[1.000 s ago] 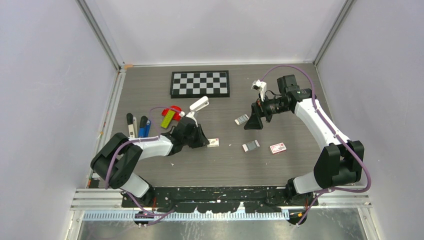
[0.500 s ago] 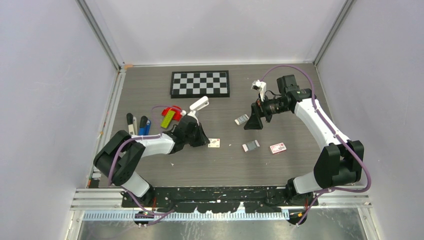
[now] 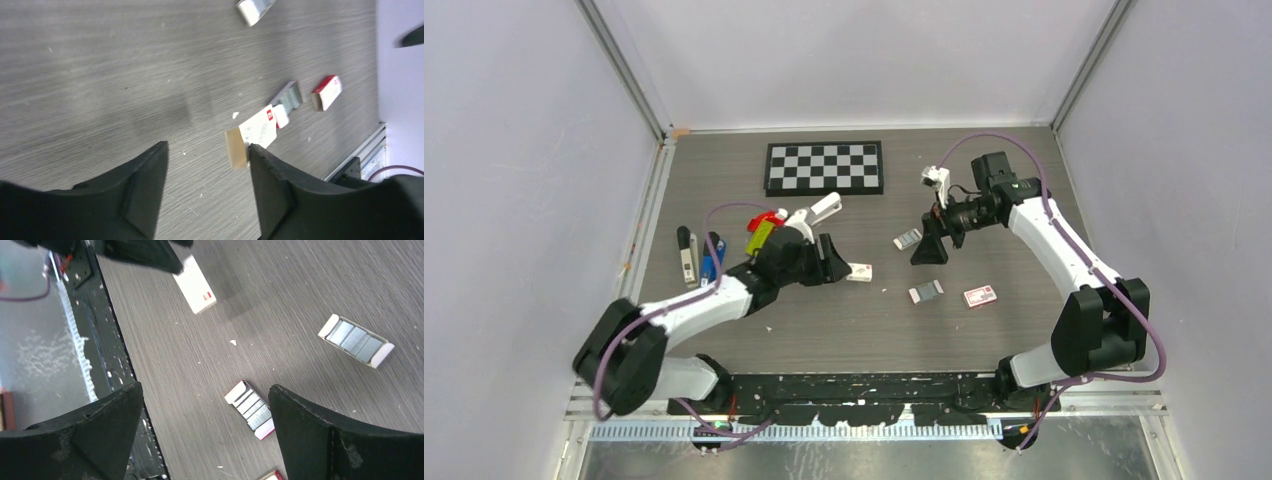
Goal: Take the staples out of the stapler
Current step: Adjust the staple box at the center of the board.
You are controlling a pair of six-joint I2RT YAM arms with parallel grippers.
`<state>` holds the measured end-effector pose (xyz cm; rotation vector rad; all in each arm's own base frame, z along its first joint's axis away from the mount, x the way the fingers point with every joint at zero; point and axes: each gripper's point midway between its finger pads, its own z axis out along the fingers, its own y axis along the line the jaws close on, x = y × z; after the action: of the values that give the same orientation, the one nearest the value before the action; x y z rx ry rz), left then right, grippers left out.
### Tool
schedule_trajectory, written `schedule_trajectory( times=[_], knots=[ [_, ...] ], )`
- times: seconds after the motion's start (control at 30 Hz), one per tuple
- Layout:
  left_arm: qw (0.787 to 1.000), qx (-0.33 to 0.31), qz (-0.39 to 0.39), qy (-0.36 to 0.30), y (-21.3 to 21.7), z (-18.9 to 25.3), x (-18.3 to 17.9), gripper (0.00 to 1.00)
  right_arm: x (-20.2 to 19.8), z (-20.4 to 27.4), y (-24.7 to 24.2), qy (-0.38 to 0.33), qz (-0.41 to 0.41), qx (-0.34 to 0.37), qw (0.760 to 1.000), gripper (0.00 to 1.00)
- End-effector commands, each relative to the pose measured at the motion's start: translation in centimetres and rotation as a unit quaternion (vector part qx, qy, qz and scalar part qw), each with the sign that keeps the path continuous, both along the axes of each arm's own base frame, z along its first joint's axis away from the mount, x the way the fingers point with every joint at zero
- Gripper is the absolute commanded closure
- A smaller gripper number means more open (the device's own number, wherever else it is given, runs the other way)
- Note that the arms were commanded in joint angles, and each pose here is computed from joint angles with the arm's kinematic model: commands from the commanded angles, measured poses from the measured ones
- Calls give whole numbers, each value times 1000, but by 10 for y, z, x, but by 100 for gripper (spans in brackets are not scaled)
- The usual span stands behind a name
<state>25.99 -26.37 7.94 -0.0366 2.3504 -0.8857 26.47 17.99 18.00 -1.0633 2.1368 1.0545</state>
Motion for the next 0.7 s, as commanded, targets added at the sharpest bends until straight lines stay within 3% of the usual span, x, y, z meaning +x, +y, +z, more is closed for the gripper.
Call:
schedule_trajectory(
  times=[0.0, 0.13, 0.2, 0.53, 0.67],
  knots=[
    [996, 27, 3, -89, 27, 35, -1, 34, -18, -12, 10, -67, 86, -27, 994, 0],
    [988, 41, 21, -145, 52, 47, -8, 17, -37, -35, 20, -124, 166, -59, 976, 1],
    [987, 48, 24, -150, 60, 46, -13, 14, -37, -33, 23, -126, 173, -57, 975, 0],
    [996, 38, -23, -80, 43, -1, -25, 13, -28, -44, 28, -107, 168, -74, 977, 0],
    [998, 13, -32, -58, 31, -9, -22, 19, -29, -56, 35, -132, 191, -97, 968, 0]
  ],
)
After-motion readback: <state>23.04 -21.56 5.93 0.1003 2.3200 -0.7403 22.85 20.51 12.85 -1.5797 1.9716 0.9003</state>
